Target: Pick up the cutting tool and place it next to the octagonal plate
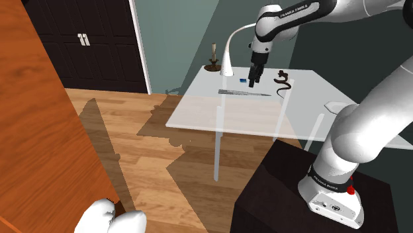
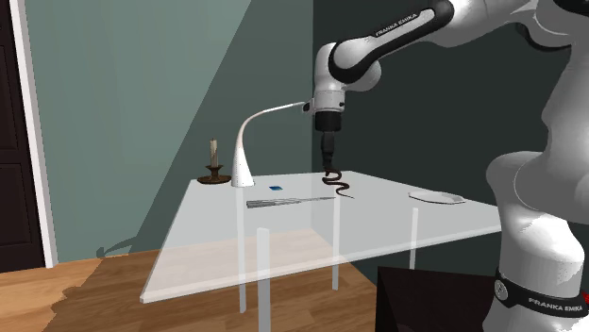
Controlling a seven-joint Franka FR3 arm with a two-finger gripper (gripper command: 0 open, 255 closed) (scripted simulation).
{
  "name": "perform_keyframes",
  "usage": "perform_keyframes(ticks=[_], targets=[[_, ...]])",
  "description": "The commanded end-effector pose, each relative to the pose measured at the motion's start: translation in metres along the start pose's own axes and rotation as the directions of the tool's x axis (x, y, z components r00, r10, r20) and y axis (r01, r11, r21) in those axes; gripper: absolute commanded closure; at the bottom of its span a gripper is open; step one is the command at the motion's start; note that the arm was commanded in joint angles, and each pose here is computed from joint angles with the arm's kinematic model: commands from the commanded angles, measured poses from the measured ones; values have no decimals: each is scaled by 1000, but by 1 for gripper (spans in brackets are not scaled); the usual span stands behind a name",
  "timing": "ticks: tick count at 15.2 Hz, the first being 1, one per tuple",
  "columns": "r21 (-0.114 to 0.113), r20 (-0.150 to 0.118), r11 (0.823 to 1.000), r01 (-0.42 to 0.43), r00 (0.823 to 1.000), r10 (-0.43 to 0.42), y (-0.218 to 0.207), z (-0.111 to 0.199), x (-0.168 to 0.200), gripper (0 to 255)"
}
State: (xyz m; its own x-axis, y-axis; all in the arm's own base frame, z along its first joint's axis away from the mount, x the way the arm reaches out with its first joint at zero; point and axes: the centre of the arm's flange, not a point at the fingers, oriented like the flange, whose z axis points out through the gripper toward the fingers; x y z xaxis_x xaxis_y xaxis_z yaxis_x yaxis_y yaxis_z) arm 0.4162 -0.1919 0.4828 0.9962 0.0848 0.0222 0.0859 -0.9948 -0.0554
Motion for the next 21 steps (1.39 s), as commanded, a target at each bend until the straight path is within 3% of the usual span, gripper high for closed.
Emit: perform_keyframes(ticks=[1,18,21], targets=[[-11,9,1000,24,1000,-24,23,12,11,0],[-85,90,973,213,975,-205,194,99,114,0],[-85,90,973,214,974,-206,196,110,114,0]])
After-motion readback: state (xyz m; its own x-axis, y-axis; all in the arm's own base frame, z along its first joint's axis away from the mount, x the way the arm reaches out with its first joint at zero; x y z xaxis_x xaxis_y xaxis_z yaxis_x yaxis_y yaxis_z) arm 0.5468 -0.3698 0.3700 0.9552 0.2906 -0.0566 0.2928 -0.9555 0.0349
